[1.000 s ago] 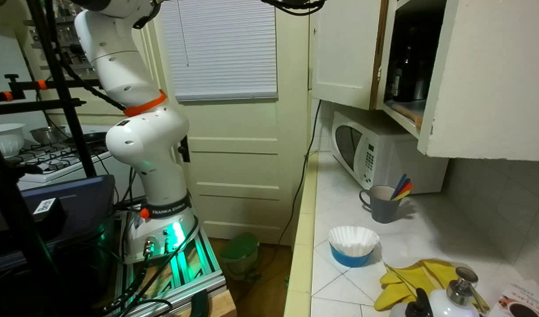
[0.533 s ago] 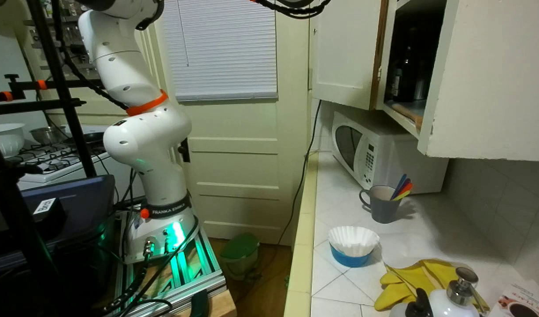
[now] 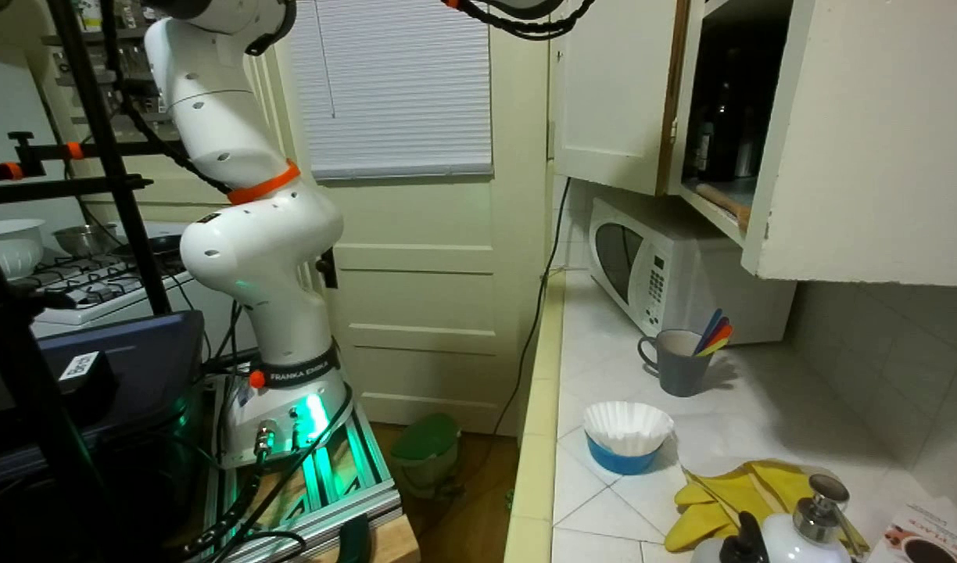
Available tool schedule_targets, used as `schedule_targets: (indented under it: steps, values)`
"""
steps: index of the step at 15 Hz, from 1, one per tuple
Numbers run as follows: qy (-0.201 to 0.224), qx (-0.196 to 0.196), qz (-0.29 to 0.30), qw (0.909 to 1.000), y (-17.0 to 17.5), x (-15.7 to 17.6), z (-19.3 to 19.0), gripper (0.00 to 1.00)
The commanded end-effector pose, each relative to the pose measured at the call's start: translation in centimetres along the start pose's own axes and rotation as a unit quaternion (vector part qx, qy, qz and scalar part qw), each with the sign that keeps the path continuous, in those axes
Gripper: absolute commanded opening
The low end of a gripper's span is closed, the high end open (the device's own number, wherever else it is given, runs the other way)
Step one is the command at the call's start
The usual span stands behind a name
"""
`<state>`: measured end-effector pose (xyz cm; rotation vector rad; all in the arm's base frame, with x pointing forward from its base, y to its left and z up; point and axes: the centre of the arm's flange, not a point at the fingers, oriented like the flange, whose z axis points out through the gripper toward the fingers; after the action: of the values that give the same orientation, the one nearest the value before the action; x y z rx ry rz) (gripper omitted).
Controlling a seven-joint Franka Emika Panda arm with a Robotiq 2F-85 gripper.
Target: Move the tape in the cabinet to the bottom shelf.
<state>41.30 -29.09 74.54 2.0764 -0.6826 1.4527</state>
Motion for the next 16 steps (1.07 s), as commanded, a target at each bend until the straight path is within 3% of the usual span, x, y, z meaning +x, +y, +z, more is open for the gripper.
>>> schedule_targets:
  steps: [1, 8, 9, 10, 16]
  values:
    - [-0.018, -0.016, 0.013, 0.9996, -0.7, 0.8, 1.3, 1.00]
    - [-0.017, -0.031, 0.033, 0.9988, -1.1, 2.0, 1.8, 1.00]
    - [-0.020, -0.035, 0.032, 0.9987, -1.0, 1.9, 2.0, 0.91]
    - [-0.024, -0.036, 0.030, 0.9986, -1.1, 1.7, 2.2, 0.75]
    - [-0.029, -0.040, 0.026, 0.9985, -1.3, 1.3, 2.5, 0.26]
